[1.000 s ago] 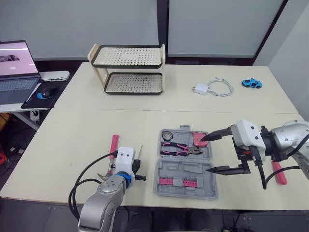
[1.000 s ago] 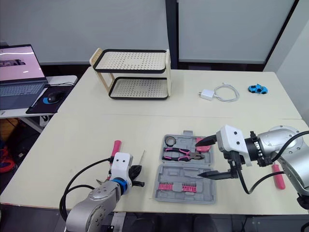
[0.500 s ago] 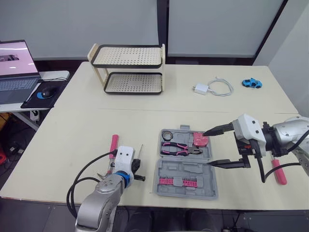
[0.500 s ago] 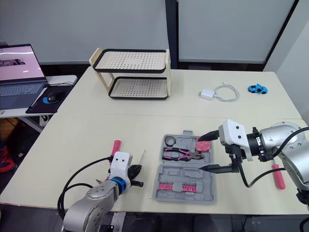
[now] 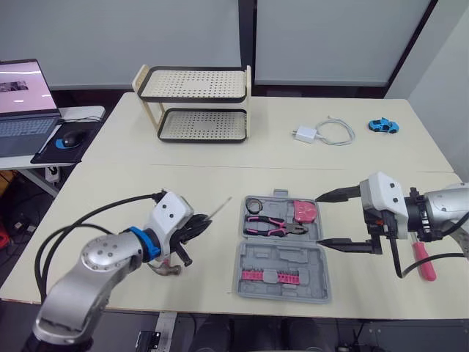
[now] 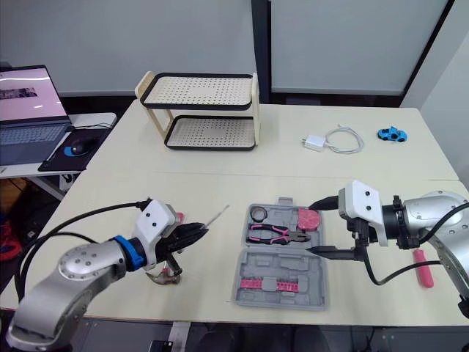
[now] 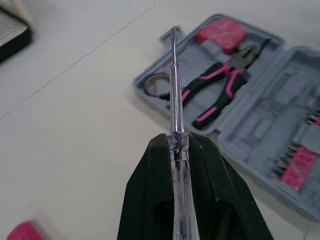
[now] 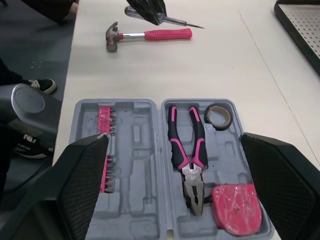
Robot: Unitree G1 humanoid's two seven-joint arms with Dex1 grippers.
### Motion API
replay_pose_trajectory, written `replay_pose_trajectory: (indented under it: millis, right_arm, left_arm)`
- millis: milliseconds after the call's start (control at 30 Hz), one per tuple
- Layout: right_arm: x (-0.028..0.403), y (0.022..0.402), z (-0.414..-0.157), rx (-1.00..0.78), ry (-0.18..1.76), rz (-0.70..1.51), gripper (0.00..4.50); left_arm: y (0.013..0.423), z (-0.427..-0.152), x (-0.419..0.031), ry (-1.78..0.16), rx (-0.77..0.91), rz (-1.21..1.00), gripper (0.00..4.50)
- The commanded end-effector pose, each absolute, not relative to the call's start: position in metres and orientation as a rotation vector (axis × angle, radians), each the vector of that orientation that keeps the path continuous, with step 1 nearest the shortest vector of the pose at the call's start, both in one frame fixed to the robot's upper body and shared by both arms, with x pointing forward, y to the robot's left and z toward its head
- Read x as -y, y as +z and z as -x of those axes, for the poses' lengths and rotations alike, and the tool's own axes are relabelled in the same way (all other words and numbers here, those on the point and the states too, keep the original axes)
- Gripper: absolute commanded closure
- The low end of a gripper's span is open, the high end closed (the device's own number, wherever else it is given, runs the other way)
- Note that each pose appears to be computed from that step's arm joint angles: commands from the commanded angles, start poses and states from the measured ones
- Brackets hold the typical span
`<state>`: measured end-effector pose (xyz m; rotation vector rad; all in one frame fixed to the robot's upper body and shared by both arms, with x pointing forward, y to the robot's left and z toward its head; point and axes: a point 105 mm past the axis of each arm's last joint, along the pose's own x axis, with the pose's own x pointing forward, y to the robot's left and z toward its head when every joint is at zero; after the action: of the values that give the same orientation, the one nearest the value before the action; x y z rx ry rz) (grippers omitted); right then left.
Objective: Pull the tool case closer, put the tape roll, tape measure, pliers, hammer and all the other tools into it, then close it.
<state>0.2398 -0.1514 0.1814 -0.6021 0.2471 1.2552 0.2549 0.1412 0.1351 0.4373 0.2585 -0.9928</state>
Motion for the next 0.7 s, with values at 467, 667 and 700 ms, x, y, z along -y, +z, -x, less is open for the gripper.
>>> replay_pose_trajectory:
  millis: [467, 667, 700]
  right_arm:
    - [0.175, 0.161, -0.217, -0.394, 1.022, 0.635, 0.00]
    - [0.177, 0.151, -0.218, -0.431, 0.991, 0.661, 0.00]
    - [0.177, 0.150, -0.218, -0.435, 0.990, 0.665, 0.00]
  left_arm:
    - [0.114, -0.268, -0.070, -1.419, -0.313, -0.734, 4.34]
    - [0.103, -0.279, -0.046, -1.419, -0.322, -0.797, 4.34]
    - [0.099, -0.280, -0.045, -1.420, -0.325, -0.812, 4.34]
